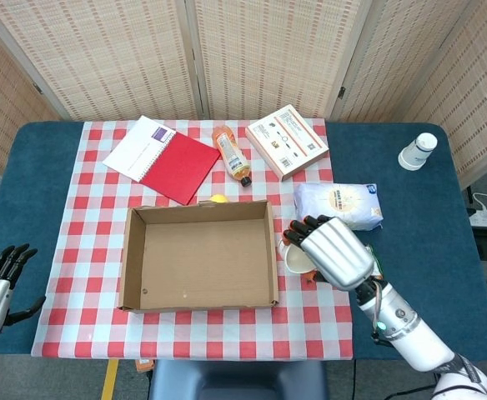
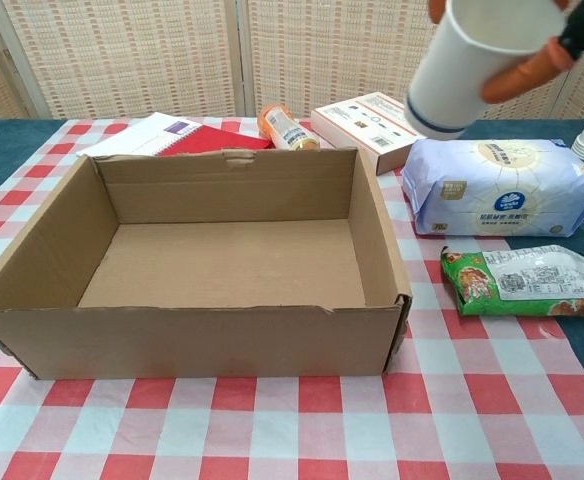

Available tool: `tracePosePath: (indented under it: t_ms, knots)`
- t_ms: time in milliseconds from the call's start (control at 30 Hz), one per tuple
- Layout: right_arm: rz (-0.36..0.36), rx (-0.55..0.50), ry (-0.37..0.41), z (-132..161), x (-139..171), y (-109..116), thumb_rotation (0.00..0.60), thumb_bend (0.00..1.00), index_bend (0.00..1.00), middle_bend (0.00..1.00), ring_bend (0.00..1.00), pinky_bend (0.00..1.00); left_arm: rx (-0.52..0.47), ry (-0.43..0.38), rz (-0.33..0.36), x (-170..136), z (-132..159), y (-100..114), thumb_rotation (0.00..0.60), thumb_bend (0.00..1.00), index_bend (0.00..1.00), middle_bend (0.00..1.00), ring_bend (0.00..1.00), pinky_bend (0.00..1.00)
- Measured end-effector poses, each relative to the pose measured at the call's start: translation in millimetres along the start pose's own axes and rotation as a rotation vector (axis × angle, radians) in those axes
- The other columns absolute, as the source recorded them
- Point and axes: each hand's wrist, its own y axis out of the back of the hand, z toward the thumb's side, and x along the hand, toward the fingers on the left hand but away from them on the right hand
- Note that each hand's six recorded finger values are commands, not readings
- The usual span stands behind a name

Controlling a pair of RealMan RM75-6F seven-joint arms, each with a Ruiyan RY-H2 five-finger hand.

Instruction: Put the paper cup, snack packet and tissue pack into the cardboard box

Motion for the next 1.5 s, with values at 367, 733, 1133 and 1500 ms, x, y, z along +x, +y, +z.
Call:
tracePosePath:
  t_ms: [367,733,1133,1500]
  knots:
    - [-0.051,-0.148,0.112,38,-80,-39,0.6,0.14,0.67,0.43,0.45,0.64,-0.017,0.013,0.006,1,-5,3,0.6,0.24,0.13,0.05,0.0,0.28]
    - [-0.088,-0.247,0.175,80,-134,-63,0.6,0.1,0.56,0.4,0.34,0.53,-0.033,0.008,0.015,0,-8,7,0.6,0.24,0.14,0.05,0.0,0.28]
    - [0.099,-0.256,0.143,84,-144,-89,0.6,0.0,0.0,0.0,0.0,0.0,-0.042,0.01,0.021,-1,-11,11,0.6,0.24,0.14,0.05,0.0,0.28]
    - [0.066,-0.193,0.105,54,-130,-69,0.6,0.0,0.0,0.0,0.0,0.0,-0.035,0.011,0.018,-1,-10,9,0.6,0.24,0.14,0.04,0.0,0.28]
